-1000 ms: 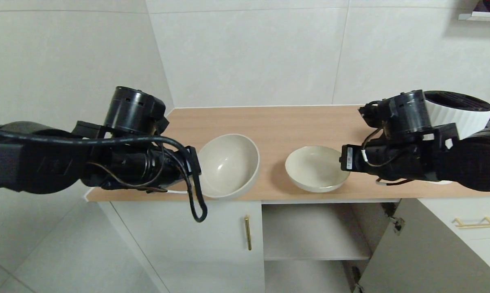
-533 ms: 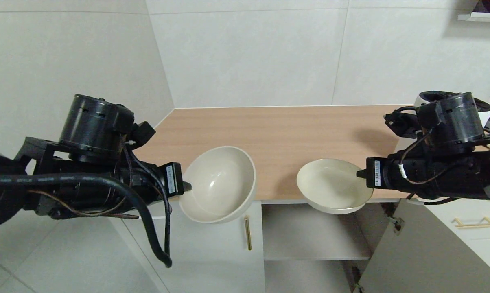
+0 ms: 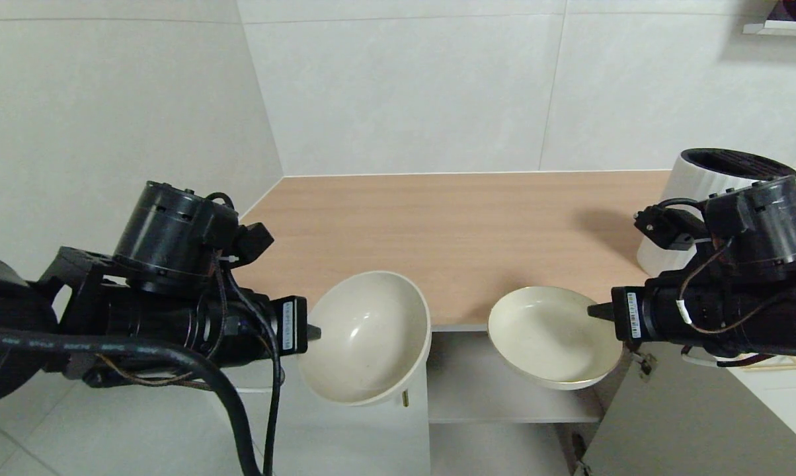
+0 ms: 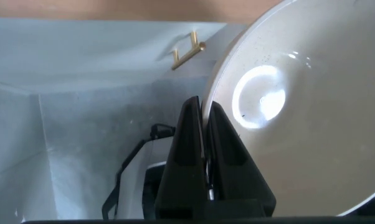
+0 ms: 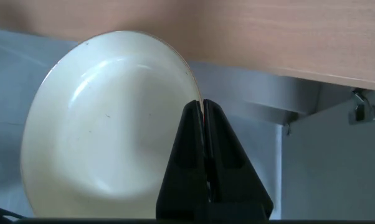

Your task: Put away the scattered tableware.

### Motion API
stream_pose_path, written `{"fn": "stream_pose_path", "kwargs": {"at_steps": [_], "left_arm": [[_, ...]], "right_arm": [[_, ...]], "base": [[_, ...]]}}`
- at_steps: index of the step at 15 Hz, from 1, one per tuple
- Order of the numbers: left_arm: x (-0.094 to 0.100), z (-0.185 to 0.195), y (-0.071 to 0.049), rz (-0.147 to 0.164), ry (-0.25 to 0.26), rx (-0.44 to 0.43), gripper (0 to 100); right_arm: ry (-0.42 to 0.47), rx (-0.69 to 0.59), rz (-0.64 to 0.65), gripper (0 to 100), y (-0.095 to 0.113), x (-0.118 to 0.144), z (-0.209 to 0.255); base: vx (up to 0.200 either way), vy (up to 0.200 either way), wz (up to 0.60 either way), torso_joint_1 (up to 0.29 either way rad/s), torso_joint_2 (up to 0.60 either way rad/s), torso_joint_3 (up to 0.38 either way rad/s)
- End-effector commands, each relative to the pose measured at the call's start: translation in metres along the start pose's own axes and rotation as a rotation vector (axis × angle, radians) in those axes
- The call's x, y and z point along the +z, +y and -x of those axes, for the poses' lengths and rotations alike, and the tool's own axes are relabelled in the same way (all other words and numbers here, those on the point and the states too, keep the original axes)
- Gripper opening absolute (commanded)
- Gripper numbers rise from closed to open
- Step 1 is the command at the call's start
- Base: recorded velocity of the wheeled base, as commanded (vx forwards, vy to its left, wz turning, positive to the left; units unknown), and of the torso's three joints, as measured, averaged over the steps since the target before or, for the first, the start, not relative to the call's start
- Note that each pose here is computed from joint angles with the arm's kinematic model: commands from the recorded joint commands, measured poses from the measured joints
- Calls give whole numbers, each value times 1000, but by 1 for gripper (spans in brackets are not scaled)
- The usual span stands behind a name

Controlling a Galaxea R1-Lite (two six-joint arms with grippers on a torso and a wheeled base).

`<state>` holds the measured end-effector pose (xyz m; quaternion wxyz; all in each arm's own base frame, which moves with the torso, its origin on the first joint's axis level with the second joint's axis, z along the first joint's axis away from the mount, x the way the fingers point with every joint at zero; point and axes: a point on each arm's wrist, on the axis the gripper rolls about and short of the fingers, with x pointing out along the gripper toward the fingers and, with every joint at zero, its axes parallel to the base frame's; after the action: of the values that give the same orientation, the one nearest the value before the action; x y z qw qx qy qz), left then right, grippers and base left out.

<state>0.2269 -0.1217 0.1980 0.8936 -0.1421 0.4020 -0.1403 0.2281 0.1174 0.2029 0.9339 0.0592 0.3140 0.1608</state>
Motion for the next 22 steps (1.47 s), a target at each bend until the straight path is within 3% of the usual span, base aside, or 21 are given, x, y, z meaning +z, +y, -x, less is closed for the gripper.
{"fn": "stream_pose_path", "kwargs": {"at_steps": [1,6,22], "left_arm": [[-1,-3,-1,-2,10,0,0],[-2,-10,0,-3,30,9,0],[-2,-14,1,0,35,18,0]], "right_arm": [[13,-5,2,0,0,-2,-3],[27,-11,3,0,0,-3,-9],[59,-55,-15,0,-11,-7,-37]], "base": [[0,0,0,0,0,0],[-200,0,0,8,1,0],[0,0,0,0,0,0]]}}
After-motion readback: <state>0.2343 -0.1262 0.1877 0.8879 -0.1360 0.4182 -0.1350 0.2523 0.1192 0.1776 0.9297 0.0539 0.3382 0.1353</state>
